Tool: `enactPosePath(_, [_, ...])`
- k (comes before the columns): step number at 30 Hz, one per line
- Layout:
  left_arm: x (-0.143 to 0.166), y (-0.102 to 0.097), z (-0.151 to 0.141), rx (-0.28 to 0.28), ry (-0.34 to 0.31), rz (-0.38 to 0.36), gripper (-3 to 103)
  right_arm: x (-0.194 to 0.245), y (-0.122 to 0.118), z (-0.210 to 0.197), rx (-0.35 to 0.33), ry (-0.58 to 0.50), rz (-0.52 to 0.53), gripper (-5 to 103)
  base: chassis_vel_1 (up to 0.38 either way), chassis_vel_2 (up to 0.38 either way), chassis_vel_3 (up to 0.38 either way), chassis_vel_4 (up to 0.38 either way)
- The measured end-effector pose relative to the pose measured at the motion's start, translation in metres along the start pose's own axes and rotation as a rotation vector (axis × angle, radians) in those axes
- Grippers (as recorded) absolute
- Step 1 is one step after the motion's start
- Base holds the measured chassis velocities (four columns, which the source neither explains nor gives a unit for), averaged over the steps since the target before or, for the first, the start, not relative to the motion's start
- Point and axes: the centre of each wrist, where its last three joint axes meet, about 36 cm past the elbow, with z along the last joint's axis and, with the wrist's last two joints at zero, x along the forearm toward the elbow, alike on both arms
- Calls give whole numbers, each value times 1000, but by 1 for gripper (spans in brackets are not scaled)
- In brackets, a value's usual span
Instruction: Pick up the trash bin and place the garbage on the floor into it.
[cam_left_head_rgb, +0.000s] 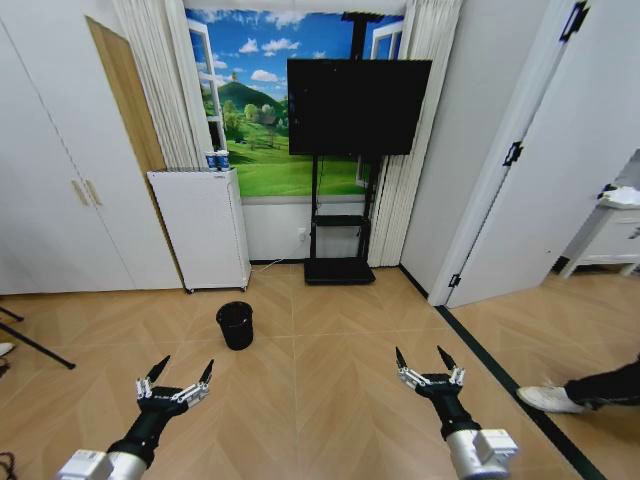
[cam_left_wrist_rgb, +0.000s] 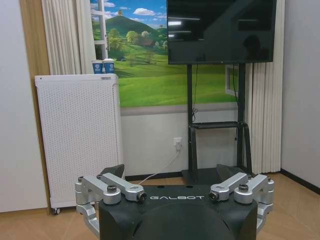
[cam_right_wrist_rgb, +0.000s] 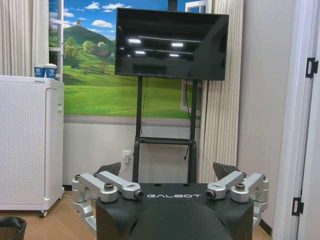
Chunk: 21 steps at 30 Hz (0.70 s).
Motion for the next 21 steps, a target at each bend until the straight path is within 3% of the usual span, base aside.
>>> enactPosePath(21, [0,0,0,0,0,0,100,0,0,0,0,0,0,100,0,0,0,0])
